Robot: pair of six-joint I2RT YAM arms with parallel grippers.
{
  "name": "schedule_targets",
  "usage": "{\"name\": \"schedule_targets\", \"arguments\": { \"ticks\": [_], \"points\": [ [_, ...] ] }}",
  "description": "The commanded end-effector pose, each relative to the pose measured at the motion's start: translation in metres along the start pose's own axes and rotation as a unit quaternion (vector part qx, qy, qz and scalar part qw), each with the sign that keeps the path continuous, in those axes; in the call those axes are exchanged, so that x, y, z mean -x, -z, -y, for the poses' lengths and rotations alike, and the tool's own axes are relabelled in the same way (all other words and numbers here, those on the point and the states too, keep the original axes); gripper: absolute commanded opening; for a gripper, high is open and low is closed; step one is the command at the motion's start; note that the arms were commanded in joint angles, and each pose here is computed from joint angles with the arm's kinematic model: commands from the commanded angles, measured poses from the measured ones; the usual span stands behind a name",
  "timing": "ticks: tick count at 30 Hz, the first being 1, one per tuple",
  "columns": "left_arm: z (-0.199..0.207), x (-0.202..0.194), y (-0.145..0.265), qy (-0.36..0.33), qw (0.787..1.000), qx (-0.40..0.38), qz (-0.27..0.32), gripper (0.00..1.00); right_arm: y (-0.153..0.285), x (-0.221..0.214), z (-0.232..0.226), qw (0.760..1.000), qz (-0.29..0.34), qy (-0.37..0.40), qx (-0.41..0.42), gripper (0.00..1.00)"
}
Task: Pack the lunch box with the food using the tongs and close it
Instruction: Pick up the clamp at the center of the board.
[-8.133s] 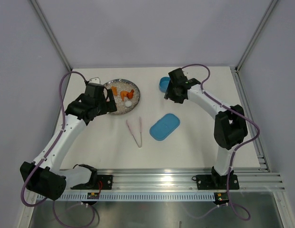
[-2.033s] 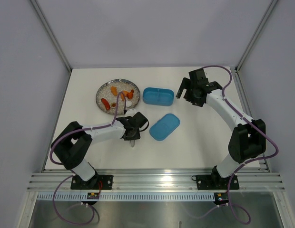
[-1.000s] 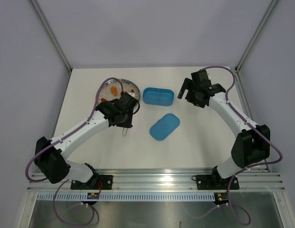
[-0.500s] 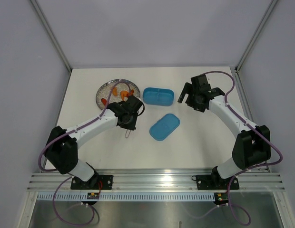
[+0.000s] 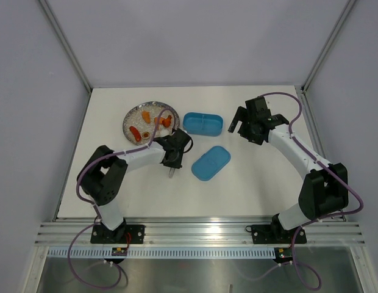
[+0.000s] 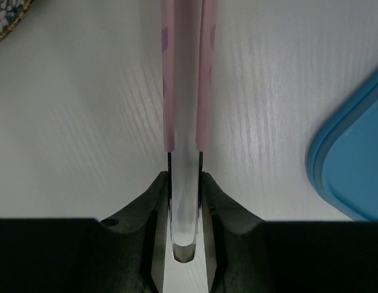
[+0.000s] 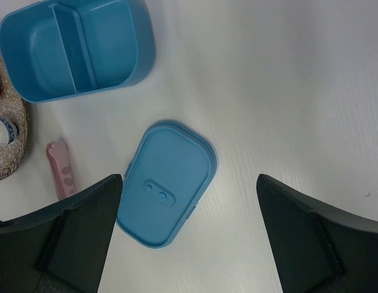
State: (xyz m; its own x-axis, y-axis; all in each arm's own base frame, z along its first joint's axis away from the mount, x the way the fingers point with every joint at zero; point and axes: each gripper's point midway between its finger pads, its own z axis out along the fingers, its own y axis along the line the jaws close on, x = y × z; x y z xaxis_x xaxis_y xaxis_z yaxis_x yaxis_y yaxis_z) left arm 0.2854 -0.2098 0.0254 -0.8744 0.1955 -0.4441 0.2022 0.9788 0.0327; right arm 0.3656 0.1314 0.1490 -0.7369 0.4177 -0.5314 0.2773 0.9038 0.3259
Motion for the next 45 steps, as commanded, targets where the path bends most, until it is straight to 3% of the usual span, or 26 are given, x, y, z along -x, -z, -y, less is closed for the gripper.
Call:
{"name": "schedule_targets", "arguments": {
  "ticks": [1, 3, 7, 8, 10, 17, 22, 28, 34, 45],
  "points": [
    [0.008, 0.023, -0.013, 0.026, 0.999, -0.004, 0.047, 0.09, 0.011, 0.006, -0.007, 1.0, 0.018, -0.008, 0.02, 0.99],
    [0.007, 0.016, -0.019, 0.027, 0.999, 0.0, 0.039, 0.13, 0.011, 0.004, -0.006, 1.0, 0.015, -0.006, 0.02, 0.99],
    [0.006, 0.01, -0.024, 0.038, 0.999, 0.001, 0.037, 0.32, 0.008, 0.001, -0.005, 1.0, 0.011, -0.008, 0.02, 0.99],
    [0.005, 0.01, -0.022, 0.041, 0.998, -0.001, 0.041, 0.47, 0.007, -0.001, -0.005, 1.0, 0.008, -0.007, 0.019, 0.99],
    [0.004, 0.007, -0.022, 0.044, 0.998, -0.002, 0.045, 0.6, 0.006, -0.001, -0.005, 1.0, 0.007, -0.008, 0.021, 0.99],
    [0.001, 0.008, -0.02, 0.055, 0.997, -0.003, 0.062, 0.8, 0.003, -0.005, -0.013, 0.999, -0.003, -0.007, 0.041, 1.0],
    [-0.007, 0.013, -0.017, 0.077, 0.992, 0.009, 0.098, 0.84, 0.001, -0.005, -0.012, 0.999, -0.004, -0.006, 0.039, 1.0],
    [-0.006, 0.006, -0.023, 0.079, 0.992, 0.026, 0.09, 0.89, 0.001, -0.003, -0.012, 0.999, -0.002, -0.005, 0.036, 0.99],
    [-0.003, -0.003, -0.028, 0.096, 0.99, 0.041, 0.091, 0.84, -0.001, -0.005, -0.011, 0.999, -0.005, -0.006, 0.034, 1.0],
    [-0.002, -0.008, -0.037, 0.104, 0.99, 0.048, 0.08, 0.63, 0.001, -0.005, -0.01, 0.999, -0.005, -0.005, 0.032, 1.0]
  ]
}}
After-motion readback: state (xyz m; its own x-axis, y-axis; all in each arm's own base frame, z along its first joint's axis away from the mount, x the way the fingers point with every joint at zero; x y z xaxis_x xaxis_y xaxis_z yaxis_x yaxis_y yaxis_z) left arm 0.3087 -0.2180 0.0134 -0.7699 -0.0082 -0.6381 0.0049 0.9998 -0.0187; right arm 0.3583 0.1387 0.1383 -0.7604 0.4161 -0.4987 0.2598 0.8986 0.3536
